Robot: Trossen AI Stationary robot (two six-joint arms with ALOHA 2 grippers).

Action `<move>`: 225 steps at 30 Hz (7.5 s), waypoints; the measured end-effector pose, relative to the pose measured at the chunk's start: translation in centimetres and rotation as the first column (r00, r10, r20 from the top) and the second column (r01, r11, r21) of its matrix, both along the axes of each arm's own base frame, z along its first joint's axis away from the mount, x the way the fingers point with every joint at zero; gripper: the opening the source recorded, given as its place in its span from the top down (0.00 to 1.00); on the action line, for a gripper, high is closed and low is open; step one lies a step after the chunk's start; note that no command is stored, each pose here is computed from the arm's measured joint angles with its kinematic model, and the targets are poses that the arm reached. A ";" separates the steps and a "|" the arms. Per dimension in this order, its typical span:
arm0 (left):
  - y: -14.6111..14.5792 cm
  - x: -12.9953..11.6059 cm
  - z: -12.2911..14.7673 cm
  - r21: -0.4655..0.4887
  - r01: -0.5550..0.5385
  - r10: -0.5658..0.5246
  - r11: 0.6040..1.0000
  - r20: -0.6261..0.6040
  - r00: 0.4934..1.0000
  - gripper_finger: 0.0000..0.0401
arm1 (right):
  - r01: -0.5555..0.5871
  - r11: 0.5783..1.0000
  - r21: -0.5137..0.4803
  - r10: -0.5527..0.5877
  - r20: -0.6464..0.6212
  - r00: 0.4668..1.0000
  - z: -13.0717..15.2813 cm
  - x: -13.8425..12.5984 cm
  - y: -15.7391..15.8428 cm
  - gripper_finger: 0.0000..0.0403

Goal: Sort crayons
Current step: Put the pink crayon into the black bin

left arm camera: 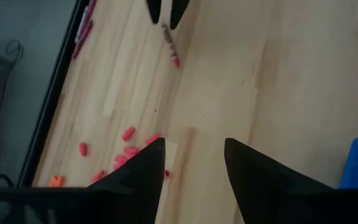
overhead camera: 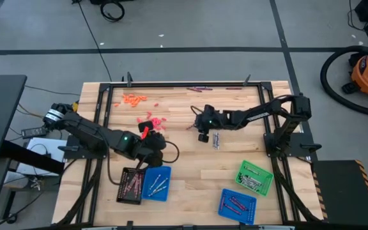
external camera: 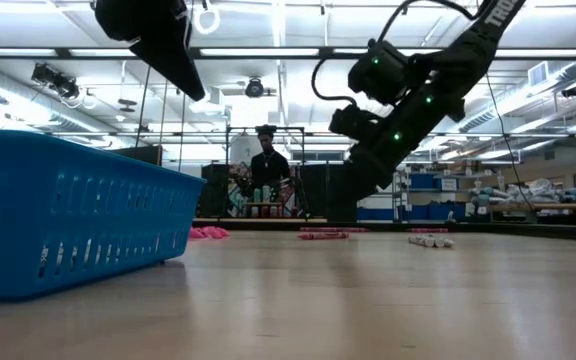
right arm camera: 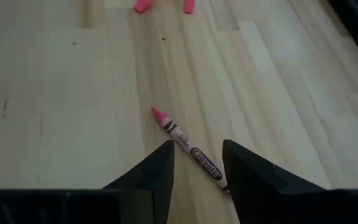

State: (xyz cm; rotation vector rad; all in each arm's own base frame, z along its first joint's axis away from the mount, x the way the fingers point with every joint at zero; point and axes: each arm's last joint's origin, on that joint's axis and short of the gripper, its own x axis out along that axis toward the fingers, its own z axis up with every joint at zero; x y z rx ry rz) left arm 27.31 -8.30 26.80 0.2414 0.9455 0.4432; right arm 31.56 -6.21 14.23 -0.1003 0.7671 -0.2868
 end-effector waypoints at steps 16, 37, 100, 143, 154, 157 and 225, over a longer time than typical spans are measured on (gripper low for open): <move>-0.7 0.6 -1.1 0.075 0.217 -0.215 0.973 -0.031 0.976 0.56 | -0.070 0.997 0.018 0.070 0.007 0.998 -1.0 1.0 -2.2 0.65; 2.3 -3.6 -5.2 -0.064 0.264 -0.241 0.962 0.244 0.939 0.56 | -0.039 0.990 0.134 0.048 -0.064 0.997 -3.1 0.8 -3.4 0.73; 2.8 -2.1 -5.3 -0.159 0.236 -0.127 0.959 0.501 0.856 0.52 | -0.397 0.917 -0.045 0.360 0.525 0.771 2.9 4.8 8.2 0.91; 2.8 -2.1 -5.3 -0.184 0.223 -0.100 0.957 0.512 0.853 0.92 | -0.386 0.922 0.019 0.320 0.522 0.791 4.6 4.1 8.2 0.65; 2.7 -3.9 -5.4 -0.421 0.269 -0.083 0.866 0.410 0.908 0.92 | -0.361 0.926 0.109 0.300 0.367 0.880 3.9 3.0 8.1 0.61; 2.7 -4.8 -4.9 -0.493 0.259 -0.058 0.831 0.386 0.921 0.92 | -0.353 0.932 0.086 0.300 0.366 0.881 3.9 3.0 8.2 0.61; -3.9 -11.4 -6.8 -0.873 -0.400 0.062 0.279 -0.400 0.915 0.69 | -0.327 0.938 -0.119 0.346 0.426 0.836 5.0 3.5 5.0 0.61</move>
